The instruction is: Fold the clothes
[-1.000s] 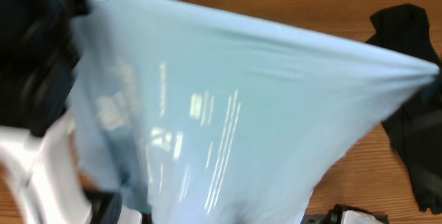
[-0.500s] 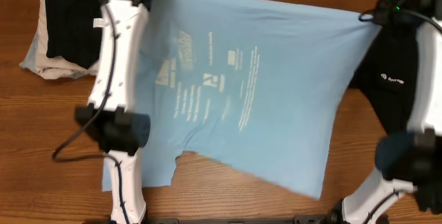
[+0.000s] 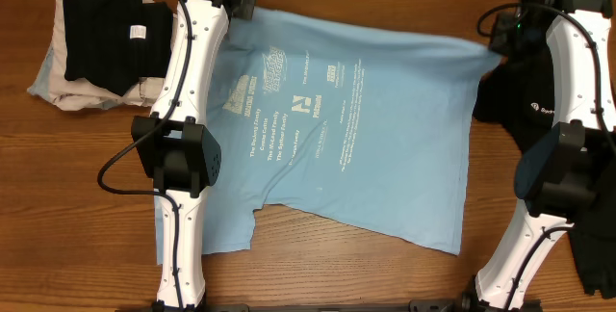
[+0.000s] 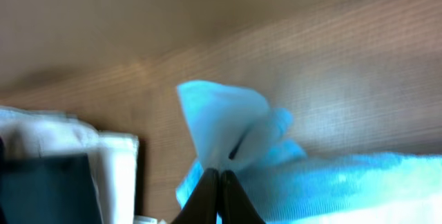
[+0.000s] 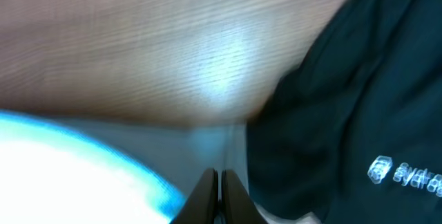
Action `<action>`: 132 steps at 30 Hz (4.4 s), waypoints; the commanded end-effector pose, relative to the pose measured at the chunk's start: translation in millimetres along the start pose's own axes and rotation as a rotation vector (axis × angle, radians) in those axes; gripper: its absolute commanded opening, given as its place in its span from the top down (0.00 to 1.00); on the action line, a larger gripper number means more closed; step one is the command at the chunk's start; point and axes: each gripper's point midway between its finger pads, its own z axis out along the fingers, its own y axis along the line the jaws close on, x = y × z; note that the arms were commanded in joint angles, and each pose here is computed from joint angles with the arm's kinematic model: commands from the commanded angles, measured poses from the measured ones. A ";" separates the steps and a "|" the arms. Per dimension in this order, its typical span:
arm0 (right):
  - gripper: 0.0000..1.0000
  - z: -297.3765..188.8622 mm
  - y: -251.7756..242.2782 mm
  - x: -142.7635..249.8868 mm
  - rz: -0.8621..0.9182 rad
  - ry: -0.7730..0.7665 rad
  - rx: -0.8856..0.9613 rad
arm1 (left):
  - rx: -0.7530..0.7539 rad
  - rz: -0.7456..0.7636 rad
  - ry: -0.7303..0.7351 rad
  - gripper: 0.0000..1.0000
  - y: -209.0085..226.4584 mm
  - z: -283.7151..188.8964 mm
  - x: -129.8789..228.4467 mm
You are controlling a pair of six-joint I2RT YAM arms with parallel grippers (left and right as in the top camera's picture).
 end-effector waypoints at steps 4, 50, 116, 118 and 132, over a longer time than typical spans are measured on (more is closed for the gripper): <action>0.96 -21.0 9.3 29.9 0.049 0.107 -0.068 | -0.046 -0.044 0.069 0.96 23.7 -50.9 14.6; 0.36 16.6 12.3 163.7 0.071 0.404 -0.082 | 0.222 -0.028 0.815 0.41 -1.9 -59.1 204.2; 0.57 -45.6 40.7 53.3 0.070 -0.202 -0.115 | -0.173 -0.195 -0.466 0.00 122.6 -385.7 -8.6; 0.47 -92.8 44.2 59.5 0.066 -0.230 -0.122 | -0.170 -0.213 -0.464 0.00 123.5 -401.0 4.4; 0.38 -248.2 37.1 186.0 0.153 -0.292 -0.131 | -0.026 -0.305 -0.294 0.00 96.5 -401.8 57.8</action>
